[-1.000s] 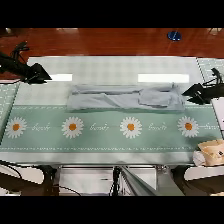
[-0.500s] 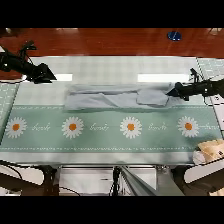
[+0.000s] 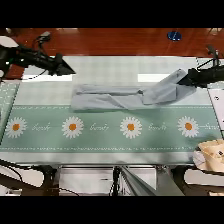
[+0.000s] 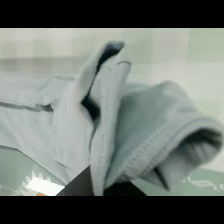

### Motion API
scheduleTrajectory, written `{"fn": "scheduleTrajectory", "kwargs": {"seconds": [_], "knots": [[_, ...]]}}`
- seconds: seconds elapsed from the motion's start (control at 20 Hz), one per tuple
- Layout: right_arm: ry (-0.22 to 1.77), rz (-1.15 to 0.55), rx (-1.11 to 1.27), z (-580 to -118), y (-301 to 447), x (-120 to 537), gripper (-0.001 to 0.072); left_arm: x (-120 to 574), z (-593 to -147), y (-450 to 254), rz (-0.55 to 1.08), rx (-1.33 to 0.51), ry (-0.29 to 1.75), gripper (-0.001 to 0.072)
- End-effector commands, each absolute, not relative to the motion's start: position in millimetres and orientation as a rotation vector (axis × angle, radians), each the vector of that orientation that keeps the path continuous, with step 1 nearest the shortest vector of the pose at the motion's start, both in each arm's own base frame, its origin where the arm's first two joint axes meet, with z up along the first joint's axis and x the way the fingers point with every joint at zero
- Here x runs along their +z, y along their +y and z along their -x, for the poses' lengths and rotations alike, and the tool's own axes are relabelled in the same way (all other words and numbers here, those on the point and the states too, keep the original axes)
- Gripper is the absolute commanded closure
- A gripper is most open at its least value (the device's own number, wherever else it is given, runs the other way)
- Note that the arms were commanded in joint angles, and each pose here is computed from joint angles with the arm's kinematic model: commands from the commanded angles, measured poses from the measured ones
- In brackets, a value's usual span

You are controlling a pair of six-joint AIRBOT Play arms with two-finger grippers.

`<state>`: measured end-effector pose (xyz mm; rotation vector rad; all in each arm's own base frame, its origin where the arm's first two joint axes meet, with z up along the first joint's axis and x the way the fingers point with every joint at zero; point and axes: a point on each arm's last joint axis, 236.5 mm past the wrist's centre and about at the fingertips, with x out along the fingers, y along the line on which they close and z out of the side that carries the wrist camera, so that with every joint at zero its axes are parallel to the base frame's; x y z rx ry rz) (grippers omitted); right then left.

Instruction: Fold the shirts.

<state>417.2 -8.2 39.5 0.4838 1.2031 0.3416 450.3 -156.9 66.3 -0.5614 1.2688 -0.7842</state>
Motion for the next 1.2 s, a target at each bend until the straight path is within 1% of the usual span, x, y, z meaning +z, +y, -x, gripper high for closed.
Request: {"fn": "scheduleTrajectory", "kwargs": {"seconds": [0.0, 0.1, 0.3, 0.55, 0.75, 1.0, 1.15], "knots": [[1.191, -0.434, 0.318, -399.3, -9.2, 68.8, 0.0687, 70.6, -428.2, -218.4, 0.518, -0.908, 1.304, 0.0682], [1.191, -0.429, 0.32, -393.9, -7.6, 75.7, 0.0687, 65.2, -419.4, -250.3, 0.494, -0.934, 1.319, 0.0682], [1.221, -0.444, 0.331, -385.6, -3.4, 77.1, 0.0687, 50.5, -408.5, -311.0, 0.521, -0.919, 1.357, 0.0682], [1.238, -0.45, 0.335, -381.1, -1.7, 77.3, 0.0687, 32.6, -380.5, -386.6, 0.503, -0.939, 1.372, 0.0682], [1.215, -0.437, 0.336, -376.4, 0.4, 90.0, 0.0687, 1.8, -357.3, -431.9, 0.524, -0.911, 1.432, 0.0682], [1.154, -0.407, 0.33, -368.8, 3.3, 115.5, 0.0687, -19.1, -333.9, -484.5, 0.646, -0.931, 1.47, 0.0682], [1.123, -0.399, 0.331, -363.4, 6.8, 129.8, 0.0687, -32.7, -322.8, -501.3, 0.665, -0.924, 1.488, 0.0683]]}}
